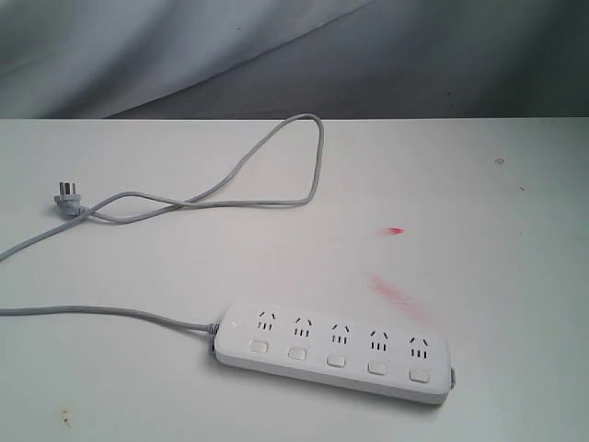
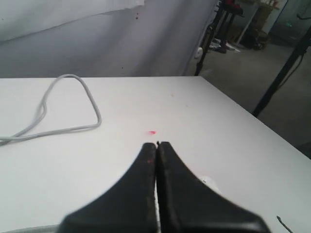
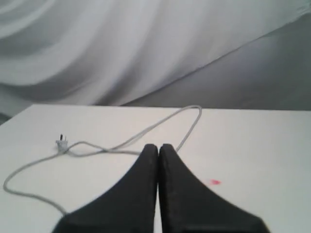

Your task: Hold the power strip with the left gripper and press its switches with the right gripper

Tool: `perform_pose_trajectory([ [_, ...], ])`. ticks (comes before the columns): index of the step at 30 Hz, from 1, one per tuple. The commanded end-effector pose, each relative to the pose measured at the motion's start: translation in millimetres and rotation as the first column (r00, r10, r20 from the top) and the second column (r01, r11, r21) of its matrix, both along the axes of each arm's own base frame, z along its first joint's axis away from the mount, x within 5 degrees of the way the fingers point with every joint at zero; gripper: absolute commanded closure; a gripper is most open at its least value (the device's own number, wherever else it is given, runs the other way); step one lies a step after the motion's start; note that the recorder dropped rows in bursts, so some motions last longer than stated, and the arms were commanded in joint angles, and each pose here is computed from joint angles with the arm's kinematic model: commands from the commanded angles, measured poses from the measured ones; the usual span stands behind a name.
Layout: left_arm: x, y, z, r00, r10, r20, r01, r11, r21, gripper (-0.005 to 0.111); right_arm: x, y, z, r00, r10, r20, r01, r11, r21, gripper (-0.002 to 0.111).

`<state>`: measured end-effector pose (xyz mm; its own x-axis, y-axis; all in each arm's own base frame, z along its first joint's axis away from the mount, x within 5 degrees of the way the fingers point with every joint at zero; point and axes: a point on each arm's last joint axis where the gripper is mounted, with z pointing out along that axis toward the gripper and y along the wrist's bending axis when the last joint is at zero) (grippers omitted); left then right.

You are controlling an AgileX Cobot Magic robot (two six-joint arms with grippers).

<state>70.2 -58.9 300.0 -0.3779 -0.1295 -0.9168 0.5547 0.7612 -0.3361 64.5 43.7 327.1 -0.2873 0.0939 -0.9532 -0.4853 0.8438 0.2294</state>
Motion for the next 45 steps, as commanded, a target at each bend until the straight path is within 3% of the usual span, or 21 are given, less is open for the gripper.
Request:
perform_pose_trajectory([
  [1,7.8,-5.3,7.4,0.999,-0.024,-0.025,0.024,1.000,-0.004,0.107,16.9,10.9,-11.6,0.990,0.048,-0.131,-0.063,0.992,-0.107,0.108],
  [4,9.0,-4.5,11.3,1.000,-0.003,-0.011,0.003,0.999,-0.038,0.107,24.4,15.9,-21.4,0.973,0.063,-0.222,-0.099,0.983,-0.152,0.108],
  [11,8.1,-5.1,10.0,1.000,-0.019,-0.012,0.019,1.000,-0.017,0.107,43.3,25.2,-39.8,0.929,0.064,-0.365,-0.153,0.964,-0.218,0.108],
  [13,10.2,-7.9,5.6,0.997,-0.048,-0.052,0.050,0.998,0.027,0.107,48.4,28.4,-45.1,0.912,0.069,-0.404,-0.172,0.959,-0.225,0.108],
  [16,16.9,-14.9,-5.6,0.971,-0.109,-0.211,0.135,0.984,0.117,0.107,57.0,34.1,-54.7,0.883,0.083,-0.461,-0.216,0.946,-0.242,0.108],
  [20,39.9,-23.4,-22.6,0.911,-0.117,-0.395,0.220,0.949,0.226,0.107,68.1,41.7,-67.0,0.849,0.110,-0.517,-0.276,0.926,-0.257,0.108],
  [24,72.2,-35.2,-36.0,0.867,-0.115,-0.485,0.270,0.926,0.264,0.107,77.0,46.1,-78.1,0.818,0.104,-0.566,-0.301,0.916,-0.266,0.108],
  [31,127.8,-56.5,-59.9,0.813,-0.115,-0.571,0.340,0.889,0.306,0.107,93.2,55.1,-80.9,0.789,0.126,-0.601,-0.351,0.896,-0.273,0.108],
  [36,148.7,-84.8,-84.9,0.773,-0.207,-0.600,0.492,0.792,0.361,0.107,113.6,65.9,-74.7,0.756,0.140,-0.639,-0.389,0.881,-0.268,0.108],
  [41,161.3,-104.8,-105.0,0.796,-0.201,-0.571,0.500,0.749,0.434,0.107,128.4,74.8,-93.8,0.710,0.127,-0.693,-0.421,0.865,-0.273,0.108],
  [45,170.8,-115.2,-113.9,0.786,-0.207,-0.583,0.522,0.728,0.445,0.107,132.8,90.8,-113.3,0.681,0.143,-0.718,-0.481,0.827,-0.291,0.108],
])
